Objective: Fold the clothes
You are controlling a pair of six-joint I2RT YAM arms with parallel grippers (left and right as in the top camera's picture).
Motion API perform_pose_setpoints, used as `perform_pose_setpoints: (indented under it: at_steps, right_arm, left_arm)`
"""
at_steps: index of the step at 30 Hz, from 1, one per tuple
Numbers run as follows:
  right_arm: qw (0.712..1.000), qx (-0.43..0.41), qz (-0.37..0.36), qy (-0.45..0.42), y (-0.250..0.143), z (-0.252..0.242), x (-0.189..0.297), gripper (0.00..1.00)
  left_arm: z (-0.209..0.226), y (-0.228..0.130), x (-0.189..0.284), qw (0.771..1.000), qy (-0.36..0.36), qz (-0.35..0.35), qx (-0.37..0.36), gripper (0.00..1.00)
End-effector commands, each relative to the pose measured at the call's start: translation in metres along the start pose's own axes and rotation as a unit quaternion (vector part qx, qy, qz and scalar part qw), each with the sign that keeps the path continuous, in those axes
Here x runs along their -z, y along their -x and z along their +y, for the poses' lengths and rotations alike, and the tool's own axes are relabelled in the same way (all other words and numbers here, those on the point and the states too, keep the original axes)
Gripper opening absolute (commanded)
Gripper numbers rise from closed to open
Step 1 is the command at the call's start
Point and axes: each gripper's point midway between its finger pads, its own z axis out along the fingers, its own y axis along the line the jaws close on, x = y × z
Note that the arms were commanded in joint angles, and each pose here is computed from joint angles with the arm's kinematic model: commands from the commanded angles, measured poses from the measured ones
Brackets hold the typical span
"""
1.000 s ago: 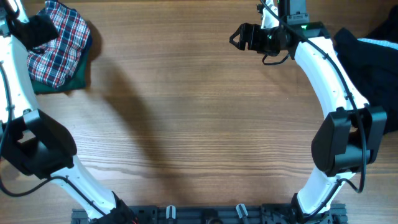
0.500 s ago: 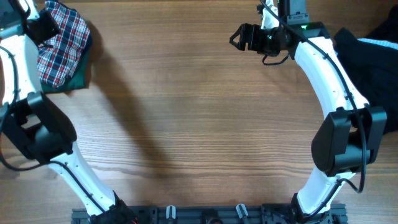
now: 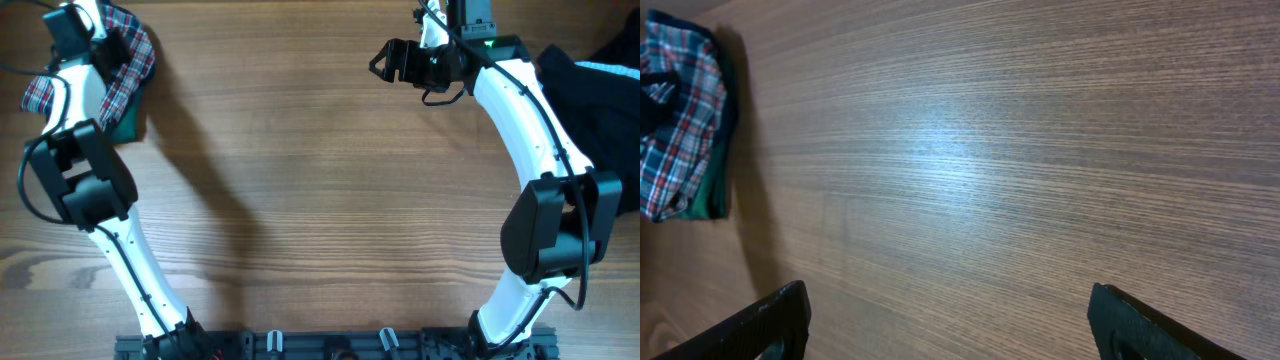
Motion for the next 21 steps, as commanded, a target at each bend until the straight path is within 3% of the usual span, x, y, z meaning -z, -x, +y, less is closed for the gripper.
perform_pose_setpoints:
  at_steps: [1, 3, 7, 16, 21]
  right_arm:
    - [1.0, -0.012, 0.006, 0.008, -0.004, 0.002, -0.001, 0.89]
    - [1.0, -0.012, 0.007, 0.008, -0.004, 0.002, -0.001, 0.89]
    - [1.0, -0.012, 0.008, 0.008, -0.004, 0.002, -0.001, 0.89]
    - [1.0, -0.001, 0.008, 0.008, -0.005, 0.001, -0.001, 0.89]
    - [1.0, 0.0, 0.009, 0.007, -0.005, 0.001, -0.001, 0.89]
  left_arm:
    - [-0.031, -0.035, -0.027, 0.998, -0.028, 0.029, -0.037, 0.16]
    - [-0.04, -0.034, -0.028, 0.998, -0.032, 0.026, -0.057, 0.35]
    - [-0.047, -0.01, -0.013, 0.997, -0.033, 0.004, -0.07, 0.51]
    - [-0.039, 0.09, 0.07, 0.992, -0.017, -0.1, -0.076, 0.72]
    - [-0.023, 0.126, 0.11, 0.984, 0.004, -0.14, -0.111, 0.75]
